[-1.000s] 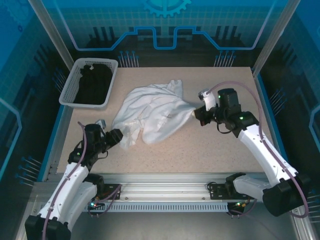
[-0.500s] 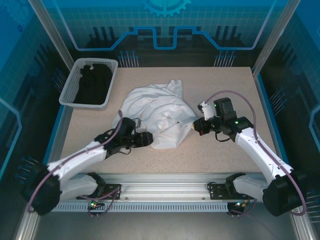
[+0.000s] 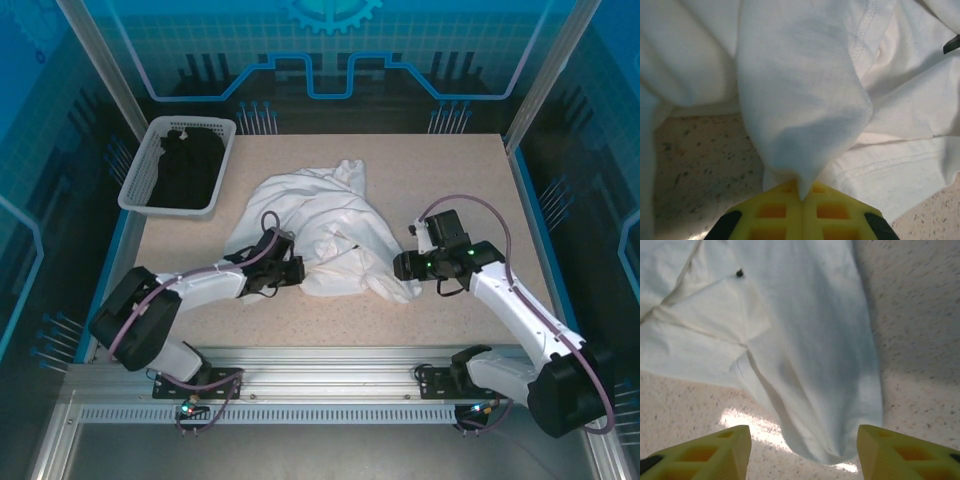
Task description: Fold the inside-out t-shirt
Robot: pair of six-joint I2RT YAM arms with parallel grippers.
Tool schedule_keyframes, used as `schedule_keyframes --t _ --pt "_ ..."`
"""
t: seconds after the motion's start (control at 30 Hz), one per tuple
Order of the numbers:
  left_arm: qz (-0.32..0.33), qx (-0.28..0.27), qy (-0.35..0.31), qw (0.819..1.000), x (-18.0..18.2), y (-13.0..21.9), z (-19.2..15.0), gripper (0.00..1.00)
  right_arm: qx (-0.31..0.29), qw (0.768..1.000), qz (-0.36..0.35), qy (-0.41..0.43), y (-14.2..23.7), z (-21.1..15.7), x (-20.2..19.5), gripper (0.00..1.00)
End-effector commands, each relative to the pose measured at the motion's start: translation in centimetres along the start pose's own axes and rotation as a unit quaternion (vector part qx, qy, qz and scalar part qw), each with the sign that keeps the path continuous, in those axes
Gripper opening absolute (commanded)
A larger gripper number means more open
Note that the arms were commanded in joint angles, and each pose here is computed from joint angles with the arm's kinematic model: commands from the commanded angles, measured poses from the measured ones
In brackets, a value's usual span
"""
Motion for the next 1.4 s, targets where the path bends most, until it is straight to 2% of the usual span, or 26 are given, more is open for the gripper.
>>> schedule_keyframes --t 0.0,0.23,0.37,0.5,0.67,0.8,0.87,0.9,1.0,1.1,1.27,1.37 --pt "-0.006 -0.01 -0.007 1.0 0.8 1.0 -0.4 0.0 -0.01 0.999 -0.035 -0.019 -1.4 2.4 -1.5 0.61" --pt "-0.016 -0.017 0.007 1.0 1.6 2.3 -0.7 0.0 0.049 0.999 -0.019 -0.011 -7.1 5.4 -2.3 0.56" --pt "-0.024 -0.023 0.009 0.999 1.4 2.8 -0.5 0.0 0.105 0.994 -0.023 -0.013 -9.6 5.5 -3.9 0.55" --pt "-0.028 -0.026 0.01 0.999 1.3 3.0 -0.4 0.0 0.123 0.992 -0.015 -0.008 -11.2 5.8 -4.5 0.53" --pt "-0.029 -0.026 0.011 0.999 1.3 3.2 -0.3 0.0 0.15 0.989 0.006 -0.006 -12.7 5.7 -4.4 0.33" --pt "-0.031 -0.037 0.012 0.999 1.2 3.8 -0.2 0.0 0.151 0.989 0.012 -0.005 -12.4 5.3 -4.2 0.16" --pt "-0.032 -0.046 0.014 0.998 1.3 4.2 0.0 0.0 0.145 0.989 0.012 -0.006 -11.9 5.3 -4.3 0.04" --pt "-0.034 -0.049 0.018 0.998 1.3 4.4 0.0 0.0 0.138 0.99 0.011 -0.009 -11.5 5.3 -4.4 0.0" --pt "-0.045 -0.061 0.031 0.997 1.3 5.5 0.5 0.0 0.085 0.996 0.003 -0.011 -8.6 6.2 -4.4 0.0" --pt "-0.067 -0.087 0.04 0.993 1.0 7.3 1.4 0.0 0.008 1.0 0.004 -0.004 -4.4 7.5 -3.8 0.0" --pt "-0.107 -0.156 0.028 0.982 -0.9 12.9 3.9 0.0 -0.132 0.991 -0.009 0.017 4.0 10.0 -2.6 0.0" --pt "-0.136 -0.217 0.032 0.966 -1.8 17.3 6.1 0.0 -0.2 0.979 -0.041 0.026 8.8 11.2 -2.5 0.0"
Point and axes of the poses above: each hand's point on the last joint's axis, 136 mm out from that joint toward the fingers, its own y axis back along the fingers, its own x axis along the line the jaws close on, z = x × y, the point moved 8 cm from there along y, back along the fingers, and after that the axes turned 15 degrees about y, right-handed, at the moved point
